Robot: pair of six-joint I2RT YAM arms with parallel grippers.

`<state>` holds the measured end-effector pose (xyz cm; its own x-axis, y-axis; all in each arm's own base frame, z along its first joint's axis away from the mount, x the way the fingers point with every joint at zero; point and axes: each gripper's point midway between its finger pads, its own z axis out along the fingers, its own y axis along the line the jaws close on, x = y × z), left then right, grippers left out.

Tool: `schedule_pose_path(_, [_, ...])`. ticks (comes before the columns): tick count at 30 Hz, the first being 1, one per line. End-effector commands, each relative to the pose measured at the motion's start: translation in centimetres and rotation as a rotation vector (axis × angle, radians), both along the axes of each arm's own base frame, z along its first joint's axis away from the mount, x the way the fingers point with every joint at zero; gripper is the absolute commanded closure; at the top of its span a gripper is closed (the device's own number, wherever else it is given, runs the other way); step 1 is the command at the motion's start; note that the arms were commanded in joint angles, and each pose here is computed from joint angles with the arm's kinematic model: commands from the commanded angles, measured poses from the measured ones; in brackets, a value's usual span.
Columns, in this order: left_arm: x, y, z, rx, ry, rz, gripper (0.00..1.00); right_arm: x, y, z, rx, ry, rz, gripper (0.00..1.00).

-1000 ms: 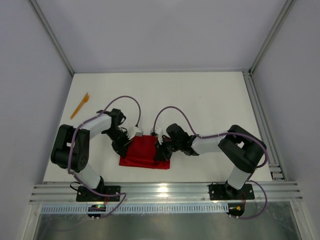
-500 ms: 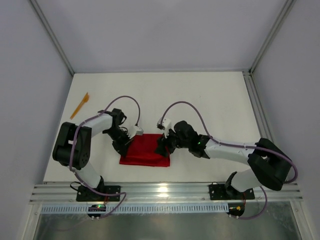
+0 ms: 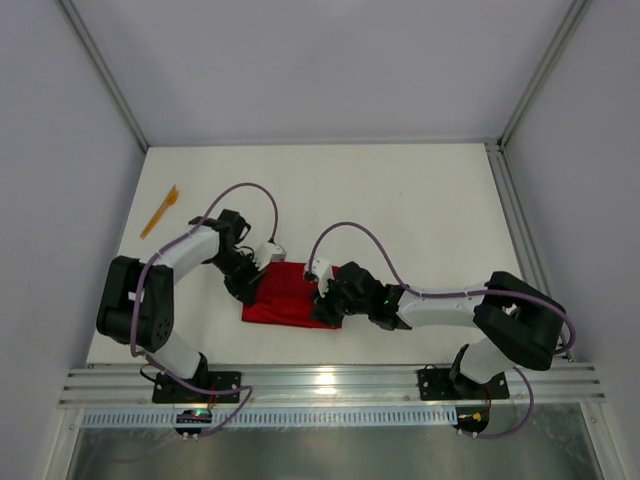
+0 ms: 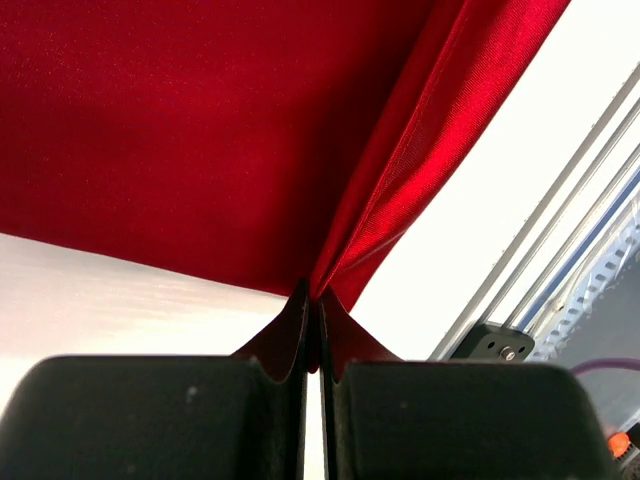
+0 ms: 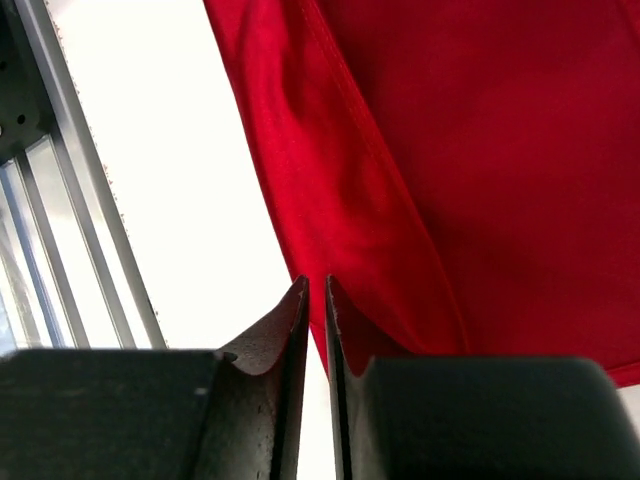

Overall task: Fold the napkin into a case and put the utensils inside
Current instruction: Fold the lower triangle-folded napkin.

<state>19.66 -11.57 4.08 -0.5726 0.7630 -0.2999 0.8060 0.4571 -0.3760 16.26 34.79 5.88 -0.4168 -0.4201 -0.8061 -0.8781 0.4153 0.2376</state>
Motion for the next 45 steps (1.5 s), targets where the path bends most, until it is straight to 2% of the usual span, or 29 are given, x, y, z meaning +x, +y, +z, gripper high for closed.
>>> schedule_pose_path(1, [0.5, -0.5, 0.2, -0.021, 0.013, 0.017, 1.0, 1.1, 0.8, 0.6, 0.086, 0.037, -0.054, 0.86])
schedule_pose_path(6, [1.0, 0.2, -1.2, 0.026, 0.021, 0.012, 1.0, 3.2, -0.8, 0.9, 0.13, 0.082, -0.161, 0.88])
schedule_pose_path(9, [1.5, -0.1, -1.6, 0.023, 0.028, 0.013, 1.0, 3.8, -1.5, 0.4, 0.08, 0.076, -0.204, 0.84])
schedule_pose_path(13, [1.7, -0.3, -1.7, 0.011, 0.03, 0.011, 0.97, 4.0, -2.6, -0.9, 0.003, 0.081, -0.234, 0.84])
schedule_pose_path(18, [1.8, -0.1, -1.7, 0.029, 0.029, 0.02, 0.92, 4.0, -3.5, -1.4, -0.025, 0.075, -0.26, 0.83])
schedule_pose_path(20, [1.8, 0.1, -1.7, 0.035, 0.025, 0.021, 0.91, 4.2, -3.9, -1.3, -0.039, 0.057, -0.277, 0.79])
schedule_pose_path(27, [2.2, -0.2, -1.3, 0.031, 0.007, 0.059, 0.86, 4.0, -3.2, -0.4, -0.071, 0.006, -0.228, 0.79])
schedule_pose_path(31, [2.1, -0.2, -1.2, 0.028, 0.006, 0.062, 0.87, 2.3, 0.0, 1.9, -0.027, -0.069, -0.112, 0.79])
schedule_pose_path(34, [2.0, -0.2, -1.3, 0.03, 0.007, 0.062, 0.86, 1.5, 1.3, 1.9, 0.027, -0.041, -0.067, 0.79])
schedule_pose_path(37, [2.1, -0.2, -1.2, 0.03, 0.005, 0.069, 0.85, 1.3, 1.2, -0.1, -0.006, -0.003, -0.068, 0.8])
schedule_pose_path(40, [2.3, -0.1, -1.2, 0.04, -0.009, 0.081, 0.76, 1.0, 0.9, -2.5, -0.051, 0.063, -0.07, 0.85])
schedule_pose_path(41, [2.5, 0.1, -1.2, 0.052, -0.018, 0.087, 0.68, 0.8, 0.7, -3.2, -0.052, 0.1, -0.081, 0.86])
schedule_pose_path(43, [2.9, 0.3, -0.9, 0.068, -0.04, 0.115, 0.61, 0.8, 0.6, -4.1, -0.046, 0.136, -0.095, 0.88])
schedule_pose_path(45, [3.5, 0.4, 0.2, 0.068, -0.092, 0.139, 0.58, 0.6, 0.3, -4.5, -0.048, 0.163, -0.1, 0.9])
